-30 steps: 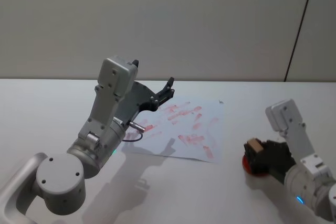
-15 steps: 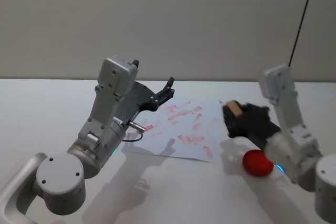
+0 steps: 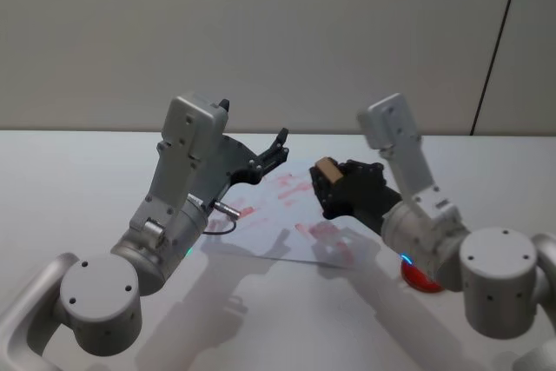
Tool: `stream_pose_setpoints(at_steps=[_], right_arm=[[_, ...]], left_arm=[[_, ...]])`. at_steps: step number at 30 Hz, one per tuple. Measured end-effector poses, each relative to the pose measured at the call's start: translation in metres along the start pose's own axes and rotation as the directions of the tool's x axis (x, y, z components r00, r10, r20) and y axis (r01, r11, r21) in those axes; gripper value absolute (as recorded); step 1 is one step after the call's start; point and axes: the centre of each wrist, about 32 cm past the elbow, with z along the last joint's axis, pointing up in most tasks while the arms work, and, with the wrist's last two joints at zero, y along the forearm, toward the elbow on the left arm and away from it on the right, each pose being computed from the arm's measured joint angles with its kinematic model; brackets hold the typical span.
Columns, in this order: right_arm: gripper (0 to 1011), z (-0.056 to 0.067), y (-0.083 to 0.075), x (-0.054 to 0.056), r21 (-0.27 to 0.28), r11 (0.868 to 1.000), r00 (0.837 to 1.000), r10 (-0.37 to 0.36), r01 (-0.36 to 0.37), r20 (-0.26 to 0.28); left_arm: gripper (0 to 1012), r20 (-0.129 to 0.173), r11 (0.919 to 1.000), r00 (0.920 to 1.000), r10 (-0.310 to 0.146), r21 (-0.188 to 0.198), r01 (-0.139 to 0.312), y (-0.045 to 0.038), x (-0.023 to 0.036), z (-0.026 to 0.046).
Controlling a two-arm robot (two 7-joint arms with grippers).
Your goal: Use the one hand to pick up the stamp and affix it onto the A4 paper.
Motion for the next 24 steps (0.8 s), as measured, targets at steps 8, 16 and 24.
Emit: stream_pose_setpoints(at_steps=[8,16,24], right_arm=[[219,-0.005,0.013,-0.006,-0.066,0.997,0.998,0.035,-0.031,0.058],[219,-0.017,0.02,-0.01,-0.166,0.985,0.991,0.06,-0.039,0.122],[219,-0.028,0.025,-0.018,-0.223,0.974,0.989,0.077,-0.047,0.128]], left_arm=[[1003,0.0,1.0,1.0,0.0,0.0,0.0,0.0,0.0,0.0],[1003,0.0,1.0,1.0,0.0,0.0,0.0,0.0,0.0,0.0],[1002,0.0,1.0,1.0,0.0,0.0,0.0,0.0,0.0,0.0]])
